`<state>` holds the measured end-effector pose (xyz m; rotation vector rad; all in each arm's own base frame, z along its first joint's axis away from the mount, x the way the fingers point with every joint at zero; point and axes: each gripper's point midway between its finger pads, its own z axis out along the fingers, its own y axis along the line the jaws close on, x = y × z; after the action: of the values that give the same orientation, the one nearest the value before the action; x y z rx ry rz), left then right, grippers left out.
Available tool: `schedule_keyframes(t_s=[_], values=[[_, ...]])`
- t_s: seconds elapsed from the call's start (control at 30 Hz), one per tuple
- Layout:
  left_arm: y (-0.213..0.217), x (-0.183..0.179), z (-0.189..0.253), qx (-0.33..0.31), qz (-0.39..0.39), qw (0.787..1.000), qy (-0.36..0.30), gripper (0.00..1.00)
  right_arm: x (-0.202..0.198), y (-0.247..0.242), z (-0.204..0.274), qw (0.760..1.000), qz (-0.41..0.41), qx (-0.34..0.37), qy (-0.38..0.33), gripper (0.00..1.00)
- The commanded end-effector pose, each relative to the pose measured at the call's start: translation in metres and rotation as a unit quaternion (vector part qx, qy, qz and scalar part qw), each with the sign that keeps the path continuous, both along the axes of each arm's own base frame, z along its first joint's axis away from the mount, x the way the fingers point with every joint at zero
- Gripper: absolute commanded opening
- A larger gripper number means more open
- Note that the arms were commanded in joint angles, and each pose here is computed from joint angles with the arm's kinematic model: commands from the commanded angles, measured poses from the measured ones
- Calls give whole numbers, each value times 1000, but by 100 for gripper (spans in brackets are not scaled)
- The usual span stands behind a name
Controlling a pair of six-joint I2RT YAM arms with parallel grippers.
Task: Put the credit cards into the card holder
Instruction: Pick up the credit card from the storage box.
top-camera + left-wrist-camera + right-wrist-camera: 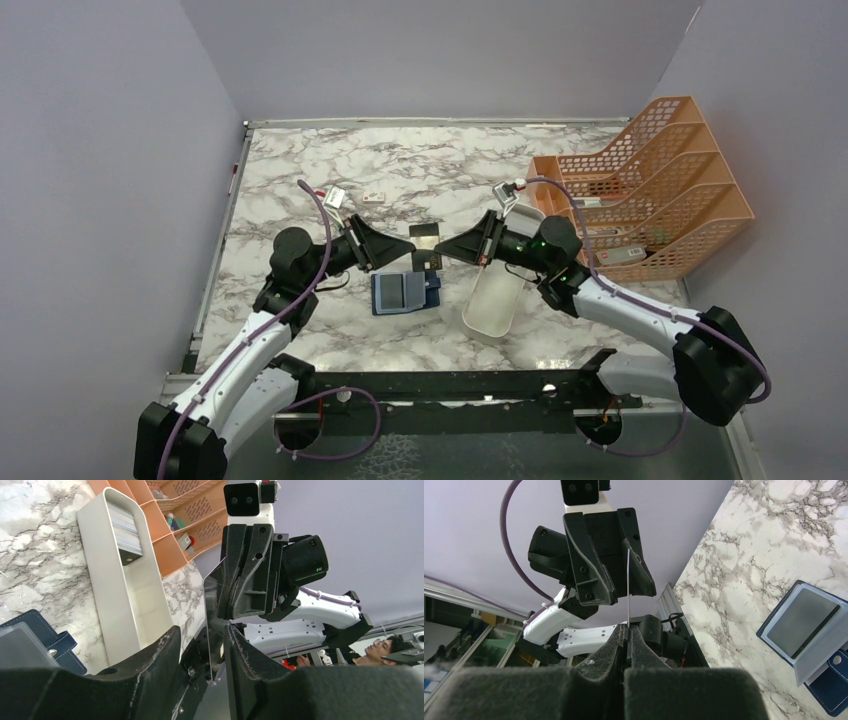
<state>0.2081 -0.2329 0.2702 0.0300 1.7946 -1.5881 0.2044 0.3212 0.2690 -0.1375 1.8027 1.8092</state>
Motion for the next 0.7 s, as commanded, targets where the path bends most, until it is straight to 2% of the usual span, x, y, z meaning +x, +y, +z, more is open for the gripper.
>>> schedule_keyframes(t_s=[0.0, 0.17, 0.23, 0.27, 0.37, 0.43, 0.53, 0.67], values=[[-4, -6, 0, -11, -19, 1000, -4, 37, -7, 6, 6, 1000, 23, 15, -12, 1], [-6, -7, -2, -14, -25, 1000, -1, 26, -5, 11, -2, 1000, 27, 7, -3, 1], [-6, -7, -3, -13, -26, 1000, -1, 13, -5, 12, -5, 1000, 29, 4, 0, 1], [-6, -7, -2, -14, -25, 1000, -1, 2, -5, 13, -7, 1000, 29, 2, 2, 1], [-5, -7, -7, -11, -24, 1000, 1, 0, -3, 15, -15, 999, 31, -14, -2, 3], [-4, -7, -12, -8, -19, 1000, 4, 0, 2, 16, -26, 998, 27, -53, -9, 14], [-2, -4, -34, 13, -6, 999, 38, 0, 13, 11, -39, 993, 1, -118, -27, 36], [7, 4, -81, 90, 23, 992, 85, 0, 32, -4, -48, 978, -58, -193, -55, 52]])
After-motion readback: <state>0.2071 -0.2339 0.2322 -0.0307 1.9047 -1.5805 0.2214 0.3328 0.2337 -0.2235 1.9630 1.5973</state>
